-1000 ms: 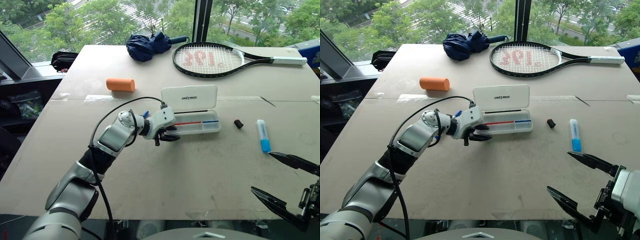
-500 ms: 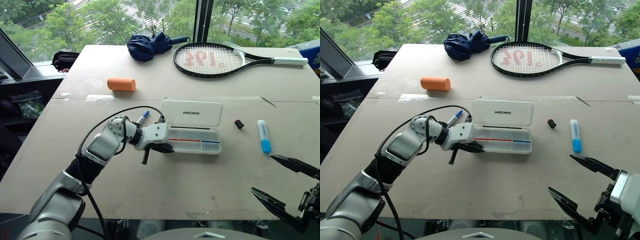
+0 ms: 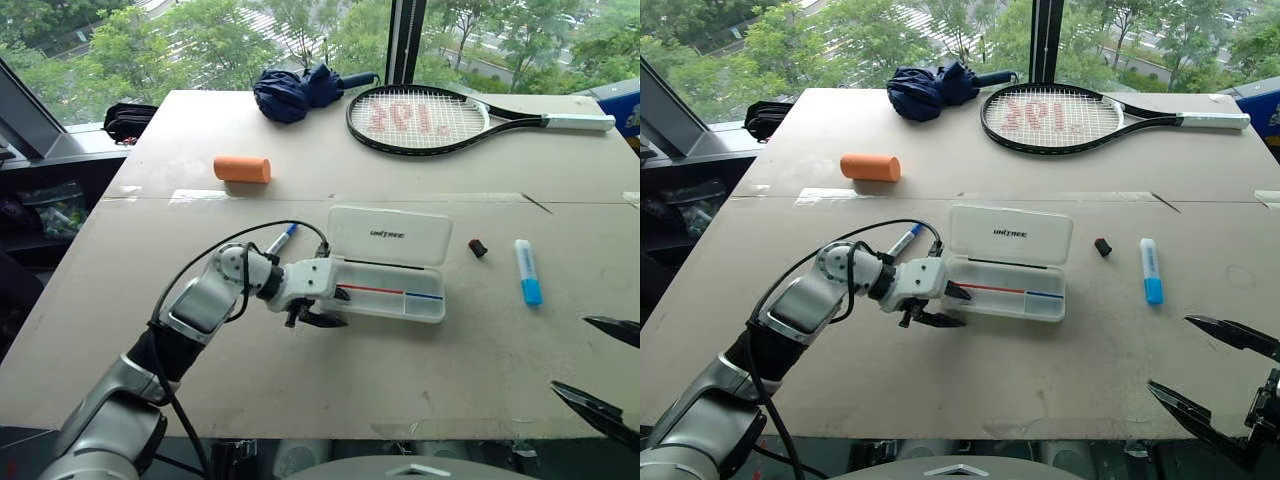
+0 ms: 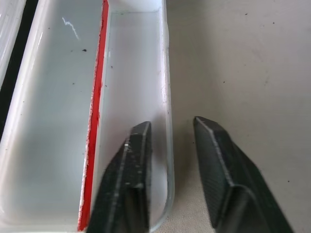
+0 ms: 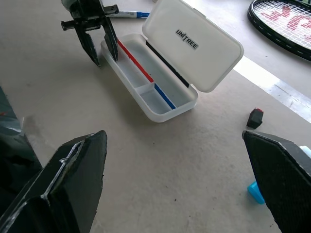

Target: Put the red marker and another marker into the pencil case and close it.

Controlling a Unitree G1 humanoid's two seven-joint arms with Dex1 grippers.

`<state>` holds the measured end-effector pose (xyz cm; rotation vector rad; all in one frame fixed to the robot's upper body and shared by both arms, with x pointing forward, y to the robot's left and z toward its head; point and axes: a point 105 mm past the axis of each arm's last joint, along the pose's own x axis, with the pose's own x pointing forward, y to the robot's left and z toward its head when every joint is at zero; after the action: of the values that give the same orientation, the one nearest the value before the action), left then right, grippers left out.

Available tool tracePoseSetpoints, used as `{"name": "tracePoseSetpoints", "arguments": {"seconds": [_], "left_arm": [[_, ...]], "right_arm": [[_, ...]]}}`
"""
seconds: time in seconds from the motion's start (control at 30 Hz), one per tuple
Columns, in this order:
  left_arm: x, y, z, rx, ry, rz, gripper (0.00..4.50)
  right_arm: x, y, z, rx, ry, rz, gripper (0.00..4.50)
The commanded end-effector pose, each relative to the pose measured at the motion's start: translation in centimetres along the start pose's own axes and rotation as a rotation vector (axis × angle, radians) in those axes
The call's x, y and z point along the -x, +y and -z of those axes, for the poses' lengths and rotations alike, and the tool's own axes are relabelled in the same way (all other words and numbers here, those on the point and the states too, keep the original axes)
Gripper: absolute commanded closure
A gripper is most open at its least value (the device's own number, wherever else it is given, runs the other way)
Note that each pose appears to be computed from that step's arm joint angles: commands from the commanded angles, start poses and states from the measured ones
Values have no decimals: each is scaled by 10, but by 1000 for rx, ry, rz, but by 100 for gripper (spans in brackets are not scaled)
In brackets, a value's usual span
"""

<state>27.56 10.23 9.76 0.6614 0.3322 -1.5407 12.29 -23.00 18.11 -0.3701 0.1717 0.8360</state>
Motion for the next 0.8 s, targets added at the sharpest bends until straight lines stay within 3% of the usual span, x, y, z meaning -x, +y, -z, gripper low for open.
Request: {"name": "tracePoseSetpoints", "arguments": {"seconds": [0.03,0.17,0.3,0.63,0.73,0.8], "left_arm": [[42,2,-36,80,-161,-112,179],[91,3,-33,332,-211,-340,179],[125,8,4,527,-79,-631,179],[96,35,62,594,199,-746,179],[82,33,71,573,225,-688,298],[82,35,75,563,229,-687,403]], "right_arm": [[8,-9,-10,45,-47,-8,0],[-8,-5,-23,44,-139,-109,0],[-31,-2,-36,61,-229,-231,0],[-41,-16,-39,106,-248,-306,0],[-38,-15,-36,98,-238,-287,0],[-35,-14,-33,90,-234,-269,0]]}}
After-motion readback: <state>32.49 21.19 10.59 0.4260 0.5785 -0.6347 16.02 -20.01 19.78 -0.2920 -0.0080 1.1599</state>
